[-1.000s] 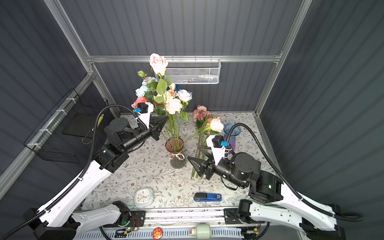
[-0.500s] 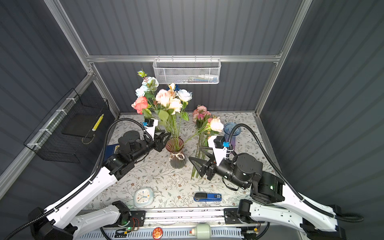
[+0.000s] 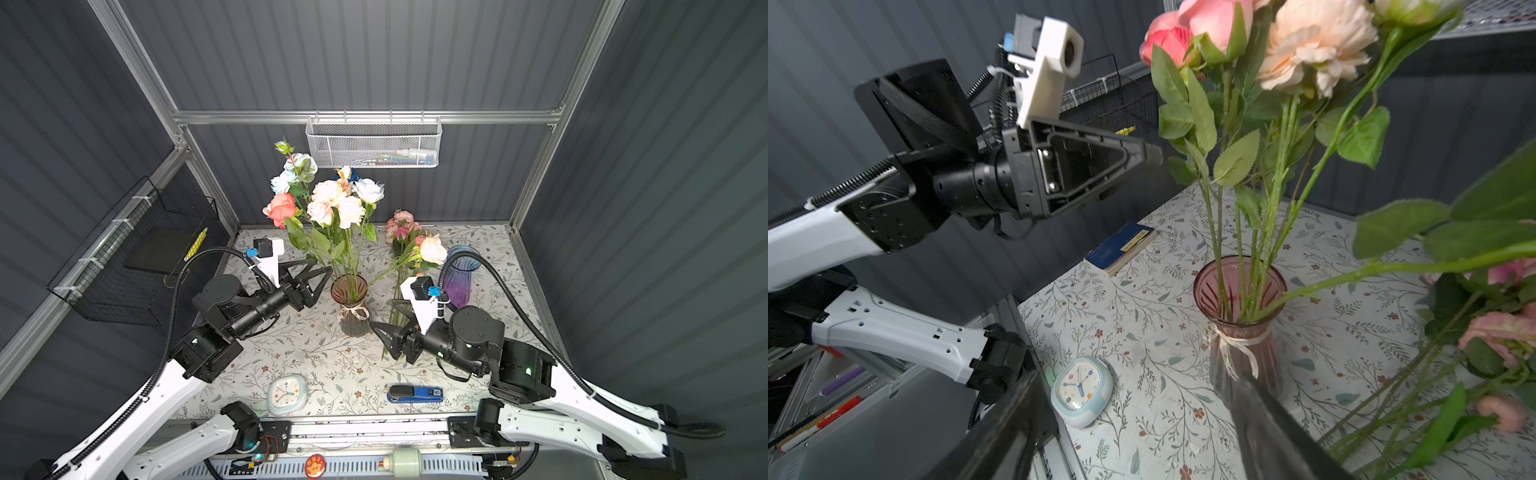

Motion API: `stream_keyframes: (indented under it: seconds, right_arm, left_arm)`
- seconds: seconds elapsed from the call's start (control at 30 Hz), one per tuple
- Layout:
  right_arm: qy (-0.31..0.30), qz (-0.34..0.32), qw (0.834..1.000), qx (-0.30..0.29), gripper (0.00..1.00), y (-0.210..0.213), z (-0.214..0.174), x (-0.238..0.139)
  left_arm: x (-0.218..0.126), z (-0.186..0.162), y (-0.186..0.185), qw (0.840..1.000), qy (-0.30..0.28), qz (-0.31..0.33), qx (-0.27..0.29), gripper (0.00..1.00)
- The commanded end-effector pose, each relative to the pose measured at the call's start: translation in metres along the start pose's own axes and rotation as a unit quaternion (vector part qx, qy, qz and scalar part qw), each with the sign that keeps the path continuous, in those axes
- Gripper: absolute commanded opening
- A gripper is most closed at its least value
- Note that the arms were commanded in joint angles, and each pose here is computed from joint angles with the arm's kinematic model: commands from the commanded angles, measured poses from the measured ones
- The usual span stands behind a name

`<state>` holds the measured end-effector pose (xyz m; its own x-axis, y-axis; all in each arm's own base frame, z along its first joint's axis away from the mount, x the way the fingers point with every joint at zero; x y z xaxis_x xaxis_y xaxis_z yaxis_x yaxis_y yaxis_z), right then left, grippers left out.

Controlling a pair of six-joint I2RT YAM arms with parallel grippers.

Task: Arrange the flowers into the vase
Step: 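Bring both grippers to the pink vase and grasp it from both sides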

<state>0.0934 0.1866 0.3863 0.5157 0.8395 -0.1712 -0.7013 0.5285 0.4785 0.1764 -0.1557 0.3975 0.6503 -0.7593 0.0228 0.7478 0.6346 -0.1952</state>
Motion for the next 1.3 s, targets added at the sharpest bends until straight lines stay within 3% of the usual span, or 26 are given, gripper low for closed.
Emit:
stream_keyframes:
  seconds: [0.0,0.23,0.4,0.57,0.73,0.93,1.07,1.27]
  right_arm:
    - [0.069,-0.002,0.998,0.001,0.74,-0.004,-0.021,0.01]
    - [0.166,-0.023,0.985,0.039,0.73,-0.023,-0.074,0.037]
    - [0.175,-0.049,0.981,0.071,0.73,-0.038,-0.1,0.061]
    - [0.162,-0.047,0.971,0.168,0.71,-0.071,-0.106,0.08]
    - [0.107,-0.046,0.974,0.197,0.7,-0.083,-0.086,0.084]
    - [0.065,-0.063,0.971,0.219,0.71,-0.095,-0.067,0.092]
    - [0.055,-0.069,0.97,0.225,0.71,-0.101,-0.058,0.104]
    - [0.05,-0.078,0.968,0.232,0.71,-0.113,-0.043,0.126]
  left_arm:
    - [-0.013,0.004,-0.013,0.997,-0.014,-0.058,-0.045,0.8]
    - [-0.047,-0.049,-0.002,0.993,0.035,0.007,-0.112,0.78]
    - [-0.062,-0.096,0.014,0.982,0.099,0.085,-0.139,0.8]
    - [-0.047,-0.117,0.027,0.972,0.154,0.129,-0.124,0.8]
    - [-0.025,-0.106,0.038,0.974,0.145,0.118,-0.126,0.8]
    - [-0.007,-0.104,0.088,0.961,0.116,0.07,-0.241,0.67]
    - [0.008,-0.095,0.092,0.964,0.097,0.027,-0.247,0.67]
    - [0.028,-0.097,0.101,0.959,0.114,0.005,-0.258,0.62]
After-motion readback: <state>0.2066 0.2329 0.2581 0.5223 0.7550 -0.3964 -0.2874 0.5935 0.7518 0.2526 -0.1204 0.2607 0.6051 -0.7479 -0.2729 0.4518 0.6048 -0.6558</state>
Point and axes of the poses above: each gripper's point midway between its finger pads, its own x axis out along the fingers, its own y axis along the line the jaws close on, z = x × y, the point moved 9 cm from there along -x, back along the fingers, and after that the axes turned 14 degrees about x, right-handed, at the moved point
